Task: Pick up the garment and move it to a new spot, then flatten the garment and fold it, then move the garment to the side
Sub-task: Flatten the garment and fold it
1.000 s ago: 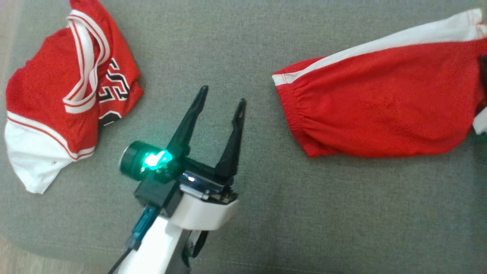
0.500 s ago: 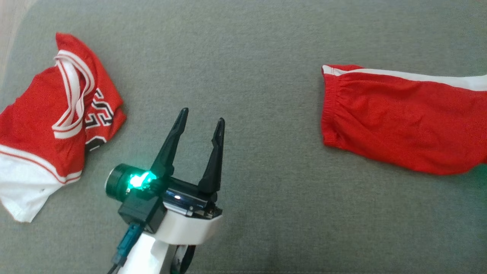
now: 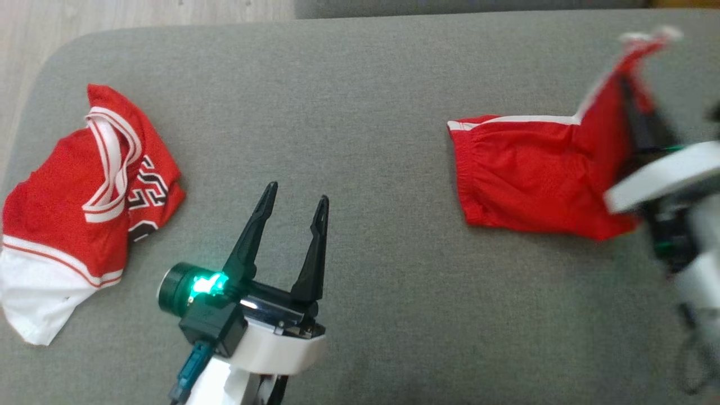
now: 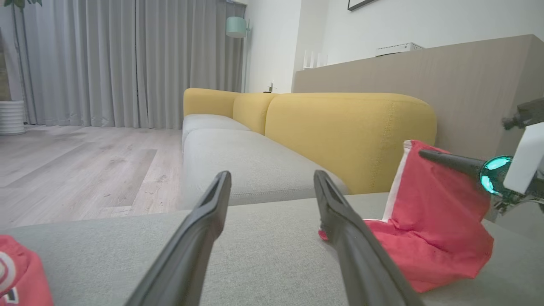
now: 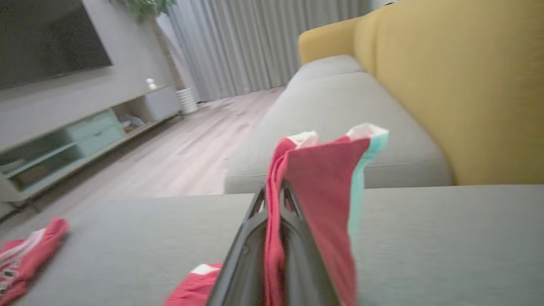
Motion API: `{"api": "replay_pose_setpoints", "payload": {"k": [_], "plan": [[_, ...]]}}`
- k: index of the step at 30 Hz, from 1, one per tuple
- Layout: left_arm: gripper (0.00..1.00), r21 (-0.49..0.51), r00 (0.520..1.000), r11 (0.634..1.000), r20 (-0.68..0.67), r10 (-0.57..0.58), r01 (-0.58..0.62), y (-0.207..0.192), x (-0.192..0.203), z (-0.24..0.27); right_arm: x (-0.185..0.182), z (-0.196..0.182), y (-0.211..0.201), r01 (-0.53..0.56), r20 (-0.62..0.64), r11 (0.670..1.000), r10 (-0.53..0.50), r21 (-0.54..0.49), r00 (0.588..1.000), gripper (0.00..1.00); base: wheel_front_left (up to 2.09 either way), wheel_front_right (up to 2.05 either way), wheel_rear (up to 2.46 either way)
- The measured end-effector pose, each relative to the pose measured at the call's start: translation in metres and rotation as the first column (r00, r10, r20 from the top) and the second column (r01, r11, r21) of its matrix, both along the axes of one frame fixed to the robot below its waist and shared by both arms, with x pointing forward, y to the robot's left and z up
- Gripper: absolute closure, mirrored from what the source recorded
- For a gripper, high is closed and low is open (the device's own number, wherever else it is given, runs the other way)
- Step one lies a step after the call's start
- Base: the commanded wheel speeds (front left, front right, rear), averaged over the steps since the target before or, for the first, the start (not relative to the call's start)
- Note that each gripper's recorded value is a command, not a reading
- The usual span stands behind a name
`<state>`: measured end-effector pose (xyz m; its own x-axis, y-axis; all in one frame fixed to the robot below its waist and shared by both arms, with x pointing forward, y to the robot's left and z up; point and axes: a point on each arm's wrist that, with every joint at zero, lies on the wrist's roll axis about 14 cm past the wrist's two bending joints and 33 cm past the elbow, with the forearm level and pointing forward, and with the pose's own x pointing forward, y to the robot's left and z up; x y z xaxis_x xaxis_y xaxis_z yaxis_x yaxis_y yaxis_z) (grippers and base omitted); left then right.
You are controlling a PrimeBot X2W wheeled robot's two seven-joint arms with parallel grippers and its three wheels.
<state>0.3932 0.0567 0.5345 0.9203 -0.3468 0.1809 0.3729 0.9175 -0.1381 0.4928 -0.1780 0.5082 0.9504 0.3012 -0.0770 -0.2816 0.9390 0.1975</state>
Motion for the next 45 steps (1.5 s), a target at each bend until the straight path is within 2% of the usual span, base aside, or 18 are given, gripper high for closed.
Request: {"api": "replay_pose_setpoints", "payload": {"k": [1, 4, 5, 6, 7, 9, 11, 13, 17, 20, 25, 29, 33, 45], "plan": [[0.0, 0.0, 1.0, 1.0, 0.0, 0.0, 0.0, 0.0, 0.0, 0.0, 0.0, 0.0, 0.0, 0.0, 0.0, 1.0, 0.0, 0.0, 1.0, 1.0, 0.0, 0.0, 0.0], [0.0, 0.0, 1.0, 1.0, -0.007, 0.011, -0.011, 0.004, -0.004, -0.001, -0.011, -0.003, 0.06, -0.107, -0.01, 0.992, 0.108, 0.061, 0.994, 1.0, 0.0, 0.0, 0.0], [0.0, -0.007, 1.0, 1.0, -0.012, 0.013, -0.013, 0.004, -0.006, -0.002, -0.018, -0.009, 0.08, -0.136, -0.033, 0.986, 0.139, 0.092, 0.99, 0.91, 0.0, 0.0, 0.0], [0.0, -0.013, 1.0, 1.0, -0.011, 0.016, -0.017, 0.006, -0.007, -0.001, -0.026, -0.017, 0.098, -0.163, -0.062, 0.979, 0.171, 0.119, 0.983, 0.12, 0.0, 0.0, 0.0], [0.0, -0.017, 1.0, 1.0, -0.011, 0.018, -0.018, 0.006, -0.008, 0.0, -0.035, -0.026, 0.116, -0.187, -0.095, 0.972, 0.202, 0.142, 0.975, 0.0, 0.0, 0.0, 0.0], [0.0, -0.026, 1.0, 1.0, -0.013, 0.017, -0.017, 0.006, -0.012, 0.002, -0.051, -0.04, 0.138, -0.211, -0.138, 0.961, 0.237, 0.179, 0.962, 0.0, 0.0, 0.0, 0.0], [0.0, -0.029, 0.999, 0.999, -0.015, 0.03, -0.031, 0.009, -0.014, 0.002, -0.054, -0.037, 0.138, -0.194, -0.114, 0.96, 0.219, 0.2, 0.969, 0.0, 0.0, 0.0, 0.0], [0.0, -0.029, 0.999, 0.999, -0.007, 0.044, -0.044, 0.012, -0.017, 0.006, -0.045, -0.016, 0.118, -0.137, -0.017, 0.967, 0.144, 0.214, 0.989, 0.0, 0.0, 0.0, 0.0], [0.0, -0.014, 0.996, 0.996, -0.022, 0.091, -0.092, 0.022, -0.029, 0.001, -0.042, 0.017, 0.066, -0.036, 0.122, 0.985, 0.016, 0.17, 0.992, 0.0, 0.0, 0.0, 0.0], [0.0, 0.009, 0.984, 0.986, -0.068, 0.166, -0.166, 0.039, -0.045, -0.014, -0.071, 0.001, 0.025, 0.046, 0.109, 0.996, -0.054, 0.073, 0.993, 0.0, 0.0, 0.0, 0.0], [0.0, 0.038, 0.966, 0.969, -0.084, 0.246, -0.244, 0.059, -0.06, -0.023, -0.118, 0.001, -0.016, 0.17, 0.156, 0.985, -0.166, -0.015, 0.974, 0.0, 0.0, 0.0, 0.0], [0.0, 0.08, 0.959, 0.959, -0.07, 0.276, -0.27, 0.068, -0.067, -0.026, -0.147, -0.007, -0.007, 0.184, 0.155, 0.982, -0.175, -0.046, 0.972, 0.0, 0.0, 0.0, 0.0], [0.0, 0.11, 0.951, 0.955, -0.115, 0.287, -0.275, 0.072, -0.086, -0.045, -0.169, -0.019, 0.001, 0.183, 0.13, 0.981, -0.173, -0.071, 0.976, 0.0, 0.0, 0.0, 0.0], [0.0, 0.131, 0.954, 0.956, -0.117, 0.277, -0.261, 0.074, -0.087, -0.048, -0.174, -0.021, 0.005, 0.171, 0.131, 0.98, -0.157, -0.102, 0.979, 0.0, 0.0, 0.0, 0.0]]}}
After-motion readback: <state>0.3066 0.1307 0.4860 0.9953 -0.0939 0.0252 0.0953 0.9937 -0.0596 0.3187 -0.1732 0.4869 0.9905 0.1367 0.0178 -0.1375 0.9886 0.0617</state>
